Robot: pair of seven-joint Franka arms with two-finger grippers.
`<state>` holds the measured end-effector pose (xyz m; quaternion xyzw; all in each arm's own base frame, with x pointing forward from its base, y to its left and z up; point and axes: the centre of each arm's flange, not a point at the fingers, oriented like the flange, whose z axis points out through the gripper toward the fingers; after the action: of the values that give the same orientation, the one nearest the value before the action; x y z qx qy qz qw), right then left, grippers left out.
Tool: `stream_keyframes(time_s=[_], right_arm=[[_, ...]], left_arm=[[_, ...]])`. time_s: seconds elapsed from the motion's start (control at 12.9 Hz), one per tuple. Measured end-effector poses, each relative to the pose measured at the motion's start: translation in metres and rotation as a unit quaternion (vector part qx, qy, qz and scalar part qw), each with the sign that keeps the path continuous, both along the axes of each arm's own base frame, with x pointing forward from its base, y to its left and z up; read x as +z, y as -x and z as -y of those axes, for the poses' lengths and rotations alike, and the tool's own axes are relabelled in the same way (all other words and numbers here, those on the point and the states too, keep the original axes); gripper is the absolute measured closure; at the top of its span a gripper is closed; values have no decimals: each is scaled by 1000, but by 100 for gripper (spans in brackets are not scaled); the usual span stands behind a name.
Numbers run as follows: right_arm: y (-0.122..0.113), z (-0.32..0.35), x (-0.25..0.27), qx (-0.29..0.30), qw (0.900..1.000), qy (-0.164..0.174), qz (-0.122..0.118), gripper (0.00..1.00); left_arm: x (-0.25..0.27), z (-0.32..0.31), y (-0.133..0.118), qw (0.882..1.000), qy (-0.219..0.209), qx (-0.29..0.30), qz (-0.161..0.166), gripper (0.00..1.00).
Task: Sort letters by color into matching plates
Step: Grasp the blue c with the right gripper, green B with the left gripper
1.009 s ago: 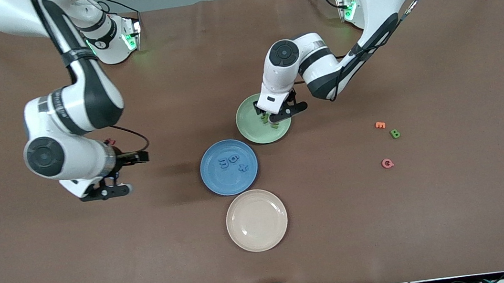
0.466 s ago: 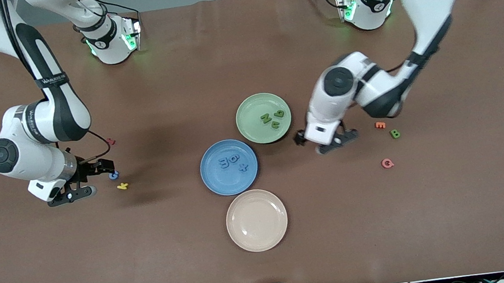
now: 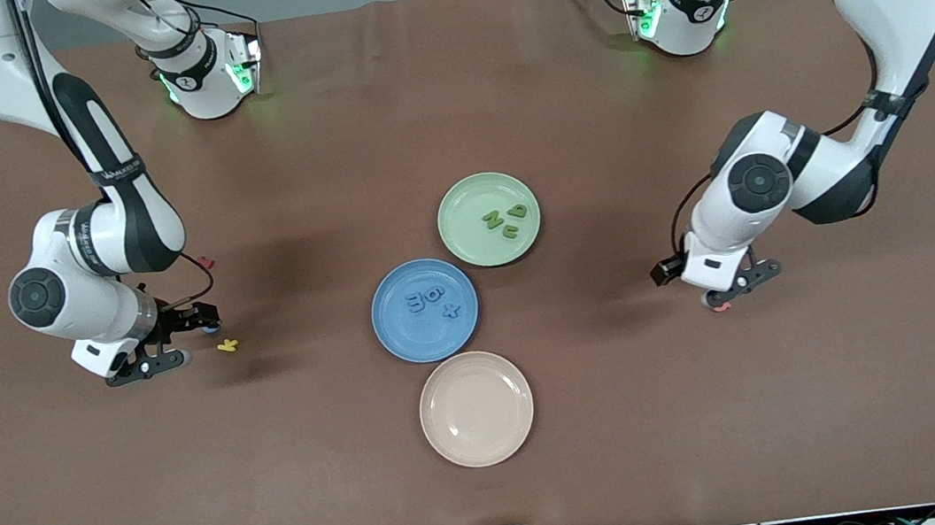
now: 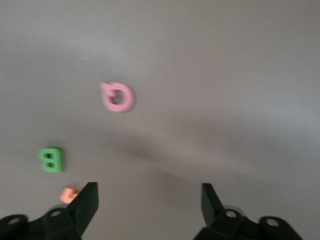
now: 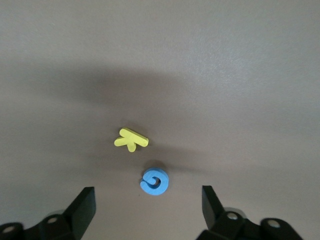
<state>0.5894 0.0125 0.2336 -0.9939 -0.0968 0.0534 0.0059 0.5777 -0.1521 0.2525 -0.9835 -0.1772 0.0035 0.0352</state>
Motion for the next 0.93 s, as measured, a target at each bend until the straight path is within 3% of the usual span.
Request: stream_keyframes(time_s=[0.08, 0.23, 0.31, 0.54, 0.85, 0.93], right_arm=[[0, 0, -7, 0, 1000, 1, -1, 10], [2, 0, -17, 1, 1000, 2, -9, 25], [4, 1, -22, 1, 1000, 2, -13, 25], [11, 5, -32, 2, 1000, 2, -18, 36], [16, 7, -47, 3, 1000, 4, -15, 39], [17, 7, -51, 3, 1000, 4, -15, 40]], left_arm=[[-2, -20, 0, 1000, -10, 6, 2, 11], [-10, -59, 2, 1000, -25, 19, 3, 15], [-15, -77, 4, 999, -28, 23, 7, 15], [-32, -115, 17, 999, -20, 34, 13, 17], [-44, -110, 33, 999, -15, 35, 1, 21], [-46, -110, 35, 999, -15, 37, -1, 27]])
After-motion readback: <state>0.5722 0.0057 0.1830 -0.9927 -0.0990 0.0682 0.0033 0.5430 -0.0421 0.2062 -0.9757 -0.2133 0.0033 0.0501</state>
